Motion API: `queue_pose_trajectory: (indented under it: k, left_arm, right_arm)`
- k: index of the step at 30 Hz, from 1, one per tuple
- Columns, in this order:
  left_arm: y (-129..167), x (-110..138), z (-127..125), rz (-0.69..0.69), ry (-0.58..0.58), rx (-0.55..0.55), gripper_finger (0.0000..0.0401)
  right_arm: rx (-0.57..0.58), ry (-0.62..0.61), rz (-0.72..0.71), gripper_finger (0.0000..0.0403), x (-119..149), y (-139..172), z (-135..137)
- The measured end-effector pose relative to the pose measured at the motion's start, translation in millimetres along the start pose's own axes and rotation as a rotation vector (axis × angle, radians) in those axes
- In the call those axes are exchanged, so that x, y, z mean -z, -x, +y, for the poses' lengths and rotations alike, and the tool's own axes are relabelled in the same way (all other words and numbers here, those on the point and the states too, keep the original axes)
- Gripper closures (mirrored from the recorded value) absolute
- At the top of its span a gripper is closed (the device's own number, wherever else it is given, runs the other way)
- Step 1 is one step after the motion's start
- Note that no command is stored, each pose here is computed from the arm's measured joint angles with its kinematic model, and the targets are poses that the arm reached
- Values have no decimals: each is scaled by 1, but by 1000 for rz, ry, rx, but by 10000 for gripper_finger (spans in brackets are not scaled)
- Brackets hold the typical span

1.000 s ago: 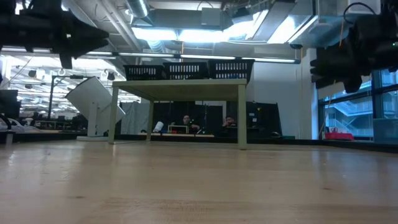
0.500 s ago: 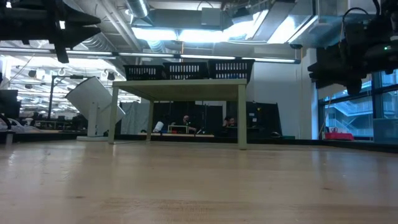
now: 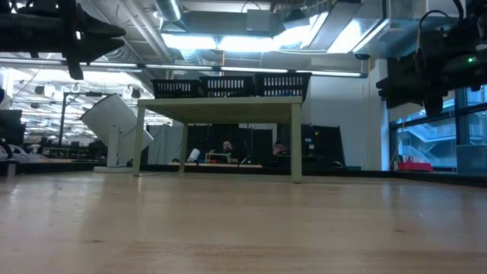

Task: Pick & Place Office Desk Supplies
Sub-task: Return to Home Position

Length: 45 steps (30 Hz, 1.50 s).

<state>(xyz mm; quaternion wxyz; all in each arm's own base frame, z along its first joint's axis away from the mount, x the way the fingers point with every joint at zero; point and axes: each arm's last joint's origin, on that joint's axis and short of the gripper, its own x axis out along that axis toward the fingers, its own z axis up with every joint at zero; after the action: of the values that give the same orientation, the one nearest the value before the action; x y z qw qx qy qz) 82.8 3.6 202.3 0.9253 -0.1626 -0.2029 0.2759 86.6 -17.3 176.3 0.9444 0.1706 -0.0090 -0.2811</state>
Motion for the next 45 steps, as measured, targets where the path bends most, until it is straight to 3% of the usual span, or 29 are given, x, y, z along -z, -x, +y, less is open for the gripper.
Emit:
queue_pose_trajectory:
  k: [38, 45]
  left_arm:
    - [0, 0, 0, 1, -1, 0, 290]
    - [0, 0, 0, 0, -1, 0, 290]
  right_arm:
    - [0, -23, 2, 272, 0, 0, 0]
    - [0, 58, 1, 272, 0, 0, 0]
